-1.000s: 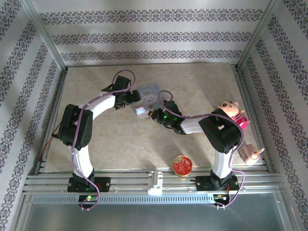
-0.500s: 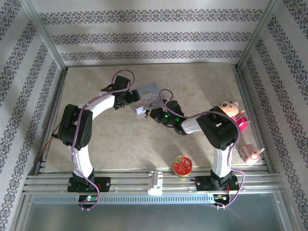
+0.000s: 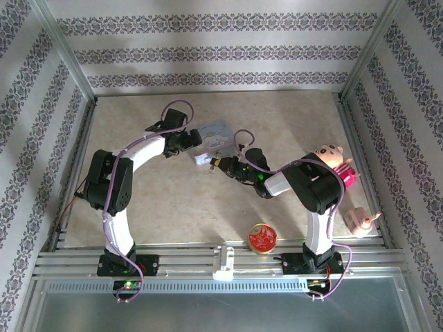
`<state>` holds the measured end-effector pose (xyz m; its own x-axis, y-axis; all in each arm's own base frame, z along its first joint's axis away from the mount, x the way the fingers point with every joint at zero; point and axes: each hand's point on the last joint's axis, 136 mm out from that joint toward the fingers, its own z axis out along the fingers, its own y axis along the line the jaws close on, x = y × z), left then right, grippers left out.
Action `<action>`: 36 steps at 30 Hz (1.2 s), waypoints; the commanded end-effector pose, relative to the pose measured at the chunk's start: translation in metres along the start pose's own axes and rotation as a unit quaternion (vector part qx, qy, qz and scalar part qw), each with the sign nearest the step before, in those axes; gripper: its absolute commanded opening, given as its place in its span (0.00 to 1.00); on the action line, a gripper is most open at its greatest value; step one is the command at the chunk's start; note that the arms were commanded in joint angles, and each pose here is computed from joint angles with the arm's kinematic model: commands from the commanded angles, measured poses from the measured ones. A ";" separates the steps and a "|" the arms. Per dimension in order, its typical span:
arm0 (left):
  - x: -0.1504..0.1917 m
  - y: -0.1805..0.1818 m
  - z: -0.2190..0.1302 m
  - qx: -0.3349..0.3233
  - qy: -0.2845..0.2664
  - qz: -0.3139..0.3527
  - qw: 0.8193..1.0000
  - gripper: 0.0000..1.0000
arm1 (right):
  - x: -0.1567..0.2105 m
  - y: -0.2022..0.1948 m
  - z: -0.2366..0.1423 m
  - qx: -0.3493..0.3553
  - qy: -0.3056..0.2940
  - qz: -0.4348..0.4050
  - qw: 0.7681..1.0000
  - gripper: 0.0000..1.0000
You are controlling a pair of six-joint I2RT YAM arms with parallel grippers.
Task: Unlock a padlock with a key
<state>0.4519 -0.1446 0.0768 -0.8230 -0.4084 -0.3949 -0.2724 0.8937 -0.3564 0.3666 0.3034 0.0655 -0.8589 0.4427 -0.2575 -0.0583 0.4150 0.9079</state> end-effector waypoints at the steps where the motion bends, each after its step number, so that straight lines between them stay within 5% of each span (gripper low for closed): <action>1: 0.025 0.045 0.006 -0.076 0.043 -0.005 0.996 0.99 | -0.014 0.020 -0.002 -0.045 -0.021 -0.018 0.999 0.00; 36: 0.030 0.053 0.009 -0.087 0.059 -0.003 0.994 0.99 | -0.076 0.027 -0.013 -0.109 -0.159 -0.009 0.981 0.00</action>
<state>0.4519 -0.1439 0.0767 -0.8227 -0.4097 -0.3941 -0.2738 0.8931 -0.3569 0.4038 0.2830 0.0699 -0.7589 0.5988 -0.2558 -0.0757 0.3089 0.9481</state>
